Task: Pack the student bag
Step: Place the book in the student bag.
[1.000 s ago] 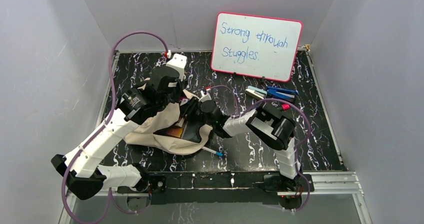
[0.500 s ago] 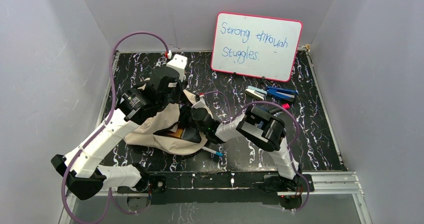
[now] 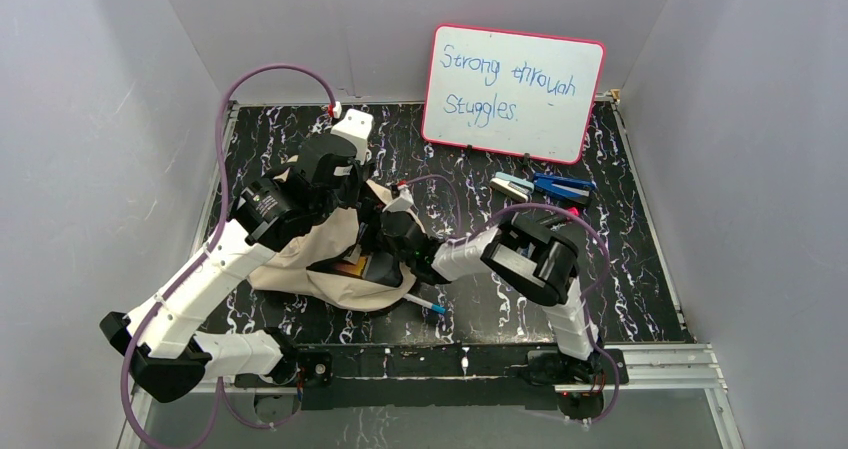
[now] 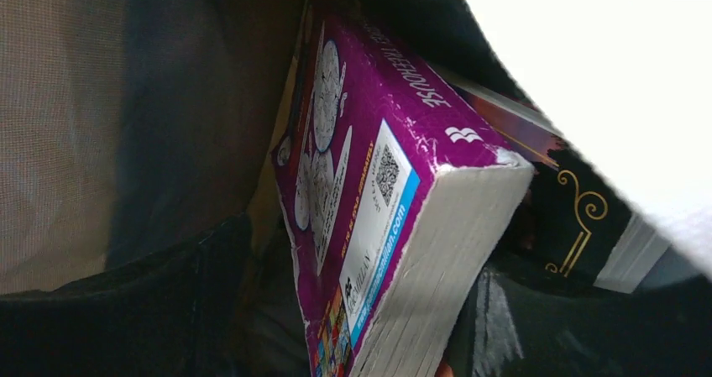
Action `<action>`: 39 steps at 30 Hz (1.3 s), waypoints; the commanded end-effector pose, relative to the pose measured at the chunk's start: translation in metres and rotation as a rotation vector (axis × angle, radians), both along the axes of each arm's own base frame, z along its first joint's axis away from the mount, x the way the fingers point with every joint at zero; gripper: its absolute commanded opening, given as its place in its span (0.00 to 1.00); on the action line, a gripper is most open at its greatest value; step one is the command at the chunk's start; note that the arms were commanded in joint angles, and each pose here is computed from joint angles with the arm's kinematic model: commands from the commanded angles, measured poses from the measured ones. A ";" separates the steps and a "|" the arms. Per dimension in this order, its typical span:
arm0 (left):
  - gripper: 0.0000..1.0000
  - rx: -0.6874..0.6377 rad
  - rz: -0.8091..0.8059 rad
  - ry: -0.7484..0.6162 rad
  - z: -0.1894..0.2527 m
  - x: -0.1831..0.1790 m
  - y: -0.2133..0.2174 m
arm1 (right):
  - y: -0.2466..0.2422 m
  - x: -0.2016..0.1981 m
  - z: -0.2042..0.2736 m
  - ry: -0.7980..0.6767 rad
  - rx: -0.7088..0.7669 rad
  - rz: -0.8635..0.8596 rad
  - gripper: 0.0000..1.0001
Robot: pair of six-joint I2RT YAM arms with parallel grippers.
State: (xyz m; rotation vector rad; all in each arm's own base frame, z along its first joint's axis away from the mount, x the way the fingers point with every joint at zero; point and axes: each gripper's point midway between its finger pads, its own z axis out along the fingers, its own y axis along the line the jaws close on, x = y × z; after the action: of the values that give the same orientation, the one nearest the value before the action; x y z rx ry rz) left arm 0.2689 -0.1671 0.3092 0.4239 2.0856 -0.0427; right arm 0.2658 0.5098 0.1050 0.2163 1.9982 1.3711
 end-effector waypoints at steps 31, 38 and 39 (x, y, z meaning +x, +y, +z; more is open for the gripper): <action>0.00 -0.113 -0.061 -0.038 0.013 0.000 -0.019 | -0.136 -0.008 0.081 -0.196 -0.177 -0.236 0.88; 0.00 -0.168 -0.132 0.049 -0.016 -0.007 -0.042 | -0.178 -0.014 0.099 -0.242 -0.298 -0.286 0.89; 0.00 -0.171 -0.139 0.057 -0.018 -0.008 -0.044 | -0.186 -0.015 0.098 -0.234 -0.330 -0.295 0.90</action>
State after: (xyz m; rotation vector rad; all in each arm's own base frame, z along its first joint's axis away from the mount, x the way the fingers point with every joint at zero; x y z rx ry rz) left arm 0.2623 -0.1904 0.2767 0.4845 2.1402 -0.1643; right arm 0.2463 0.3567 0.1977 0.1827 1.8692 0.9917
